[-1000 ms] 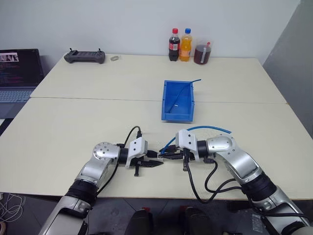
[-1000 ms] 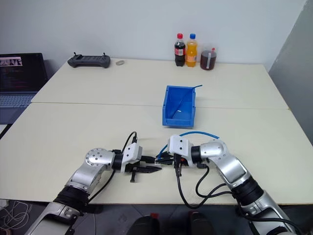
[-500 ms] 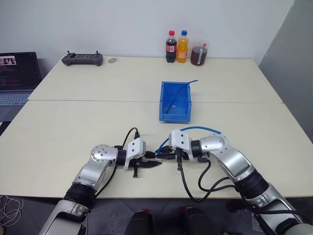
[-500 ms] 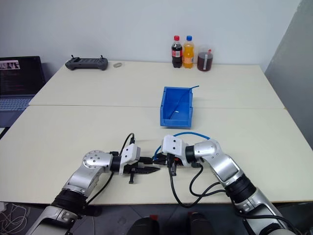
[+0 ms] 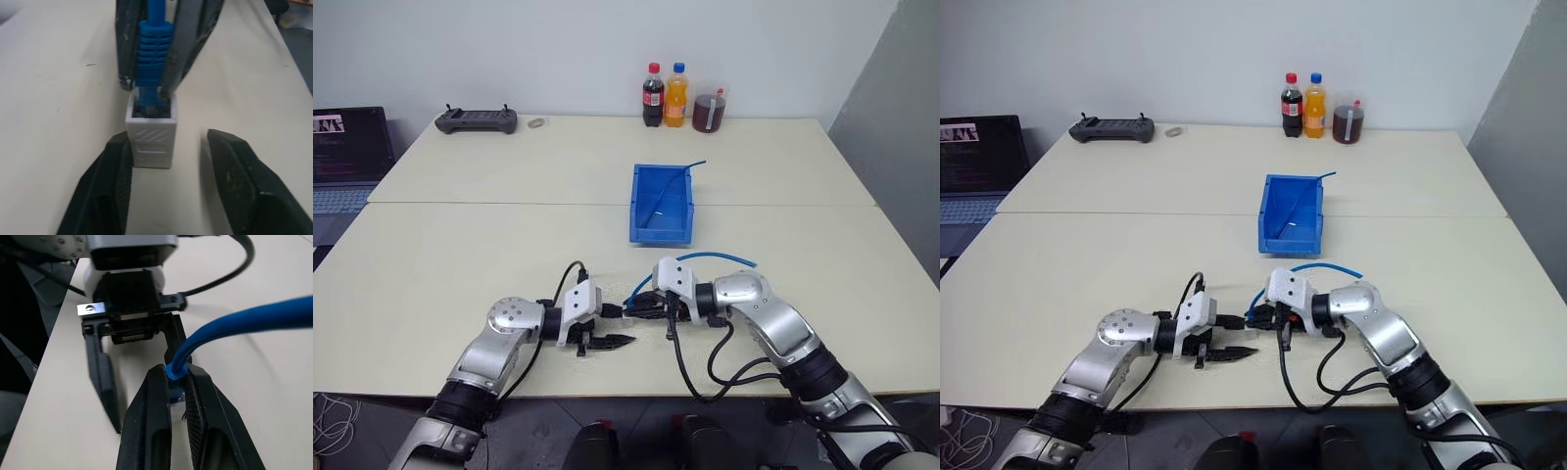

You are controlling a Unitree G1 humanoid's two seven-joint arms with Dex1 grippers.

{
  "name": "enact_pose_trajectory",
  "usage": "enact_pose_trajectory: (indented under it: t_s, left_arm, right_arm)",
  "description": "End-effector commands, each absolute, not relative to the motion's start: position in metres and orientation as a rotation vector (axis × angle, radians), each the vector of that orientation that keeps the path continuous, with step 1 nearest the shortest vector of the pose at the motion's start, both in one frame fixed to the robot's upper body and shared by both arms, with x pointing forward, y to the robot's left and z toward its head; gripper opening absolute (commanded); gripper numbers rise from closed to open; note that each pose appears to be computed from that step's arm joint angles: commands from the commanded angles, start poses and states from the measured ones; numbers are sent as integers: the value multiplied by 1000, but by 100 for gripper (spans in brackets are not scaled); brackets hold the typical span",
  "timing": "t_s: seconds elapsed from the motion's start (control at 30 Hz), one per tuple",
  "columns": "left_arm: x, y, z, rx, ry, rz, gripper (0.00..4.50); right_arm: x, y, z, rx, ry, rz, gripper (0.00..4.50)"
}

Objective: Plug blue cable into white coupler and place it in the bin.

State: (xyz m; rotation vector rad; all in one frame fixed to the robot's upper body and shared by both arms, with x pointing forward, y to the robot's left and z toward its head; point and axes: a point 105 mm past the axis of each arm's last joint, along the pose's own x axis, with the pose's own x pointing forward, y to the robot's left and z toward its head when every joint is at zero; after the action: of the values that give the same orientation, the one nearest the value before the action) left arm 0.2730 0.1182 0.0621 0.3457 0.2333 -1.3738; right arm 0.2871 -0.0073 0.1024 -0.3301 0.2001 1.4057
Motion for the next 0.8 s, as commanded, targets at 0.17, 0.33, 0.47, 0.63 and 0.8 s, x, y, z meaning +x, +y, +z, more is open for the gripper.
enact_pose_trajectory:
  t_s: [0.17, 0.33, 0.47, 0.63, 0.8]
  left_arm:
    - [271, 136, 110, 328, 115, -1178, 443]
    - [271, 125, 142, 250, 37, -998, 449]
    - [280, 114, 154, 149, 9, -842, 449]
    - [294, 117, 153, 100, 6, -633, 449]
    - [298, 117, 150, 13, 10, -521, 449]
  right_arm:
    - [306, -30, 165, -111, 190, 1242, 16]
    - [350, -37, 210, 128, 219, 1121, 16]
    - [389, -42, 218, 161, 277, 1045, 16]
    - [427, -55, 215, 178, 338, 927, 16]
    - [444, -63, 212, 198, 392, 843, 16]
